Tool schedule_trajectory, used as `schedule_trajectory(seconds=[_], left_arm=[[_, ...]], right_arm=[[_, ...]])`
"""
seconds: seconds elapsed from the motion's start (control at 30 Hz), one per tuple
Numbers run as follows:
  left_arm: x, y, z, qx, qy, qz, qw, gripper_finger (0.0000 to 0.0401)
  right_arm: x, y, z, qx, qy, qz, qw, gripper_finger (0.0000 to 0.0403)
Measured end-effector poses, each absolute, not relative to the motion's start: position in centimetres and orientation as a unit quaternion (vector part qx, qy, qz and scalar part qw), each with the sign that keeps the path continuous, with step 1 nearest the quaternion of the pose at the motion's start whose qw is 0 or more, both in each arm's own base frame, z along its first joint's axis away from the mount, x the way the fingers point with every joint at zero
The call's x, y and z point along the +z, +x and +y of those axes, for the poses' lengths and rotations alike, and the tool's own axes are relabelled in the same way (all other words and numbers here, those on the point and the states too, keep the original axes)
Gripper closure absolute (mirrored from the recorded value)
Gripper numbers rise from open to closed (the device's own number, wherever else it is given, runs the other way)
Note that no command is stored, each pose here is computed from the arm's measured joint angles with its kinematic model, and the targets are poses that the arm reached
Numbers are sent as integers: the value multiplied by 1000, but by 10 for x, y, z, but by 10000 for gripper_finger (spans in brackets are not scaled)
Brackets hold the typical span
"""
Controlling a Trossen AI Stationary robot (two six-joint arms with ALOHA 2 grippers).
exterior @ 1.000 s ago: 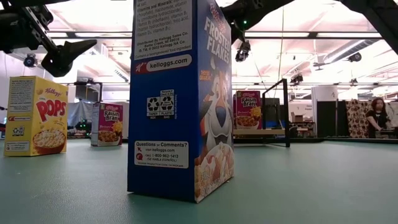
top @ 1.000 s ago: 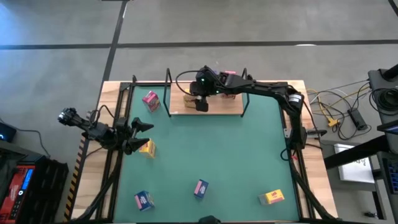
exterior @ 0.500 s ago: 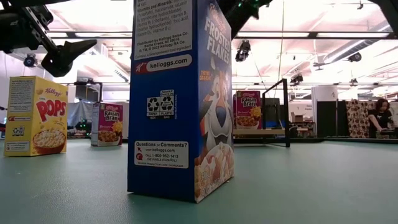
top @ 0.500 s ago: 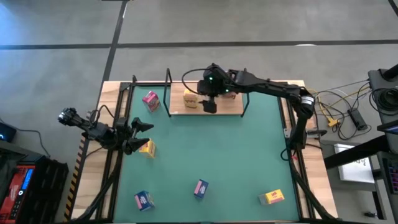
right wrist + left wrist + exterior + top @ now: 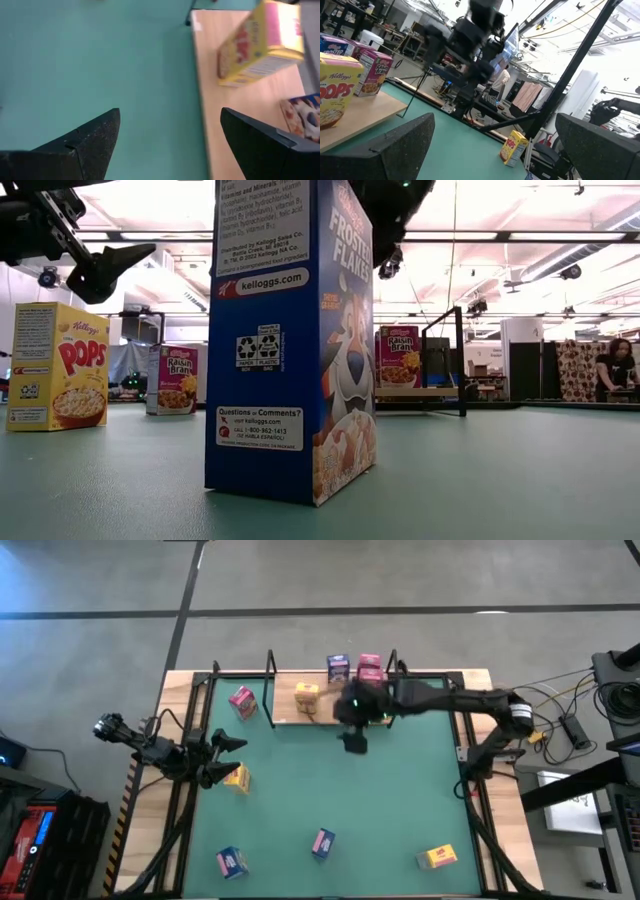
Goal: Stack cereal on shelf
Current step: Put the right blue cereal box on the shelf aligned with the other blue cereal box
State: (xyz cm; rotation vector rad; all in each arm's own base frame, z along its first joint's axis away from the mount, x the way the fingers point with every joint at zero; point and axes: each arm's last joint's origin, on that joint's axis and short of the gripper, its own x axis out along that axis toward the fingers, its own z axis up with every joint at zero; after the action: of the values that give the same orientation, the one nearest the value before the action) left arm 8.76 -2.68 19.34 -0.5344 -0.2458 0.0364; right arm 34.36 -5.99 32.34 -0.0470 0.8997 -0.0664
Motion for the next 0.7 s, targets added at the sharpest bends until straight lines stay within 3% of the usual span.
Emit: schedule_trajectory(seconds=[0.2,0.43,0.7], left_arm=[[193,88,-27,18,-263,-121,957,3],[194,88,-27,18,-263,-121,957,3],[193,88,-27,18,-263,-121,957,3]], right_arm=[[302,333,0,-5,-91,402,911,69],[281,322,63,90,-171,372,908,69],[269,334,115,169,-197,306,916,72]])
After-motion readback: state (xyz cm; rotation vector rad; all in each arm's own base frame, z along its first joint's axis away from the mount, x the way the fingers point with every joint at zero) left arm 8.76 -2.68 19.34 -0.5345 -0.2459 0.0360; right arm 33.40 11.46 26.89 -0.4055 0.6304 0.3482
